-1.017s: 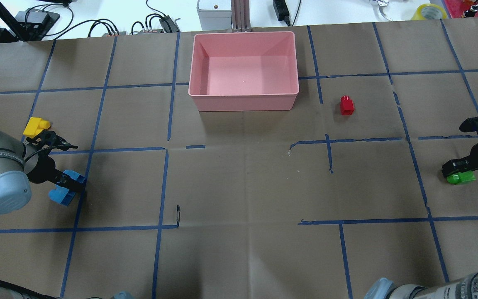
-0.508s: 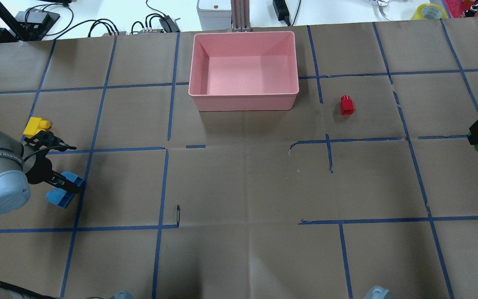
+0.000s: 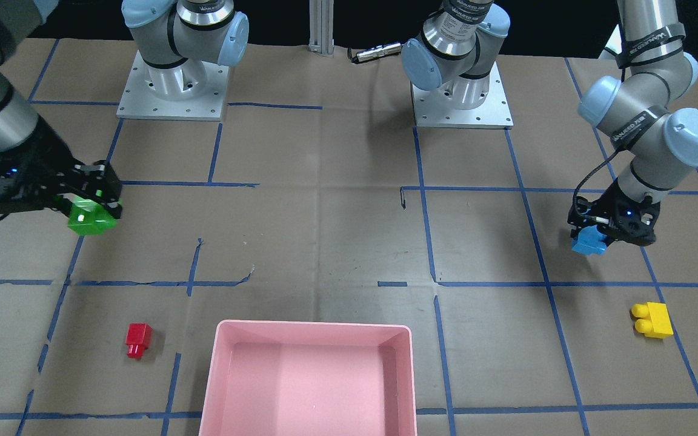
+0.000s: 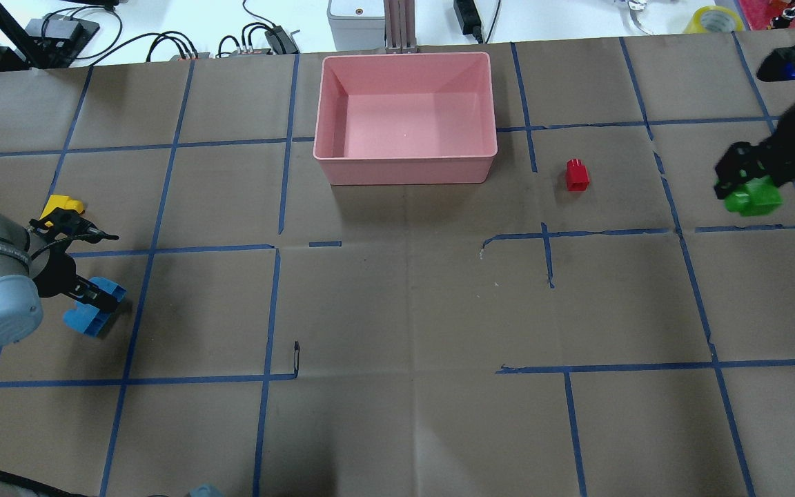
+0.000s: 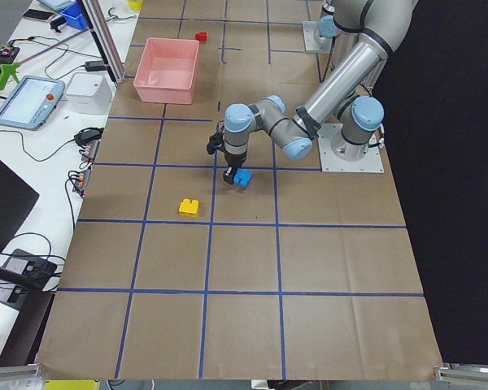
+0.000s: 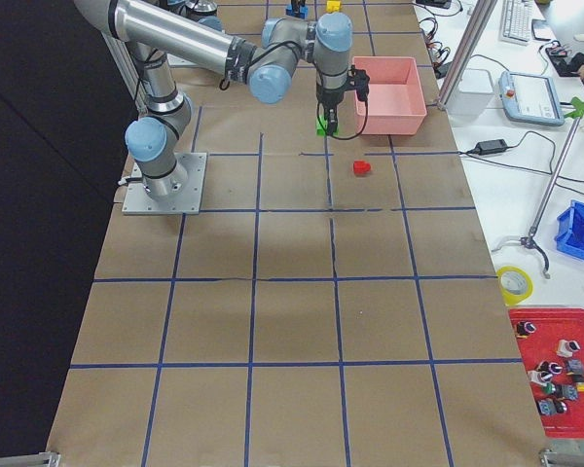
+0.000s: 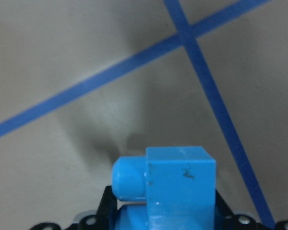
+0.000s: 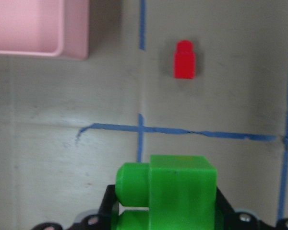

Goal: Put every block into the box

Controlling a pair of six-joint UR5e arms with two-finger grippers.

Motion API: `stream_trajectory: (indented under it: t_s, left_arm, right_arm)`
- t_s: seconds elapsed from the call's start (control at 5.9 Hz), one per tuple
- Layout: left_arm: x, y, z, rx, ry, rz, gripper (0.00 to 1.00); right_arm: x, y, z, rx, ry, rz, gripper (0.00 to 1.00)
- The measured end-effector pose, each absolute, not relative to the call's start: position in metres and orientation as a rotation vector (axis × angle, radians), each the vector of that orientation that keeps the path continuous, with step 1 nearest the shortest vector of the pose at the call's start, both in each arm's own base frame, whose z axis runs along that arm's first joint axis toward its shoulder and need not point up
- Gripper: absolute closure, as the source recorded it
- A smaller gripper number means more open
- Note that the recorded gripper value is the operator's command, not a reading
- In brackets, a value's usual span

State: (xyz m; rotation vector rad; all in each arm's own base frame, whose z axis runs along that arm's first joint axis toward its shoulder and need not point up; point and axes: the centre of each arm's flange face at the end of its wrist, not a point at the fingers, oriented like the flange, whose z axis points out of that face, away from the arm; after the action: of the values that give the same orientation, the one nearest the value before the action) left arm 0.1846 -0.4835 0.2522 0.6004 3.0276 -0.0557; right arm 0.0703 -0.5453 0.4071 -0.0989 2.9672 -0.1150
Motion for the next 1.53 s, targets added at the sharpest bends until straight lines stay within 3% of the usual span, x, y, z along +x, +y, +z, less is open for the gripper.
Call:
stream_trajectory:
  t_s: [0.34, 0.51, 0.68, 0.85, 1.19, 1.53]
  left_arm:
    - [0.193, -0.526, 0.368, 0.413, 3.097, -0.022, 0.91]
    - [0.182, -0.543, 0.421, 0.275, 3.135, 0.004, 0.91]
    - [0.159, -0.556, 0.457, 0.156, 3.166, 0.000, 0.91]
    - [0.133, -0.569, 0.473, 0.080, 3.195, -0.020, 0.91]
    - [0.080, -0.614, 0.478, 0.033, 3.207, -0.057, 0.91]
    - [0.005, -0.693, 0.475, -0.010, 3.198, -0.111, 0.91]
  right_arm:
    - [0.204, -0.617, 0.404, -0.089, 2.908, -0.157, 0.95]
    - [0.252, -0.648, 0.387, -0.078, 2.894, -0.176, 0.88]
    - [0.281, -0.669, 0.368, -0.074, 2.886, -0.190, 0.19]
    - [0.292, -0.680, 0.358, -0.073, 2.882, -0.210, 0.01]
    - [0.294, -0.687, 0.358, -0.165, 2.890, -0.254, 0.01]
    - [0.251, -0.690, 0.377, -0.245, 3.005, -0.293, 0.07]
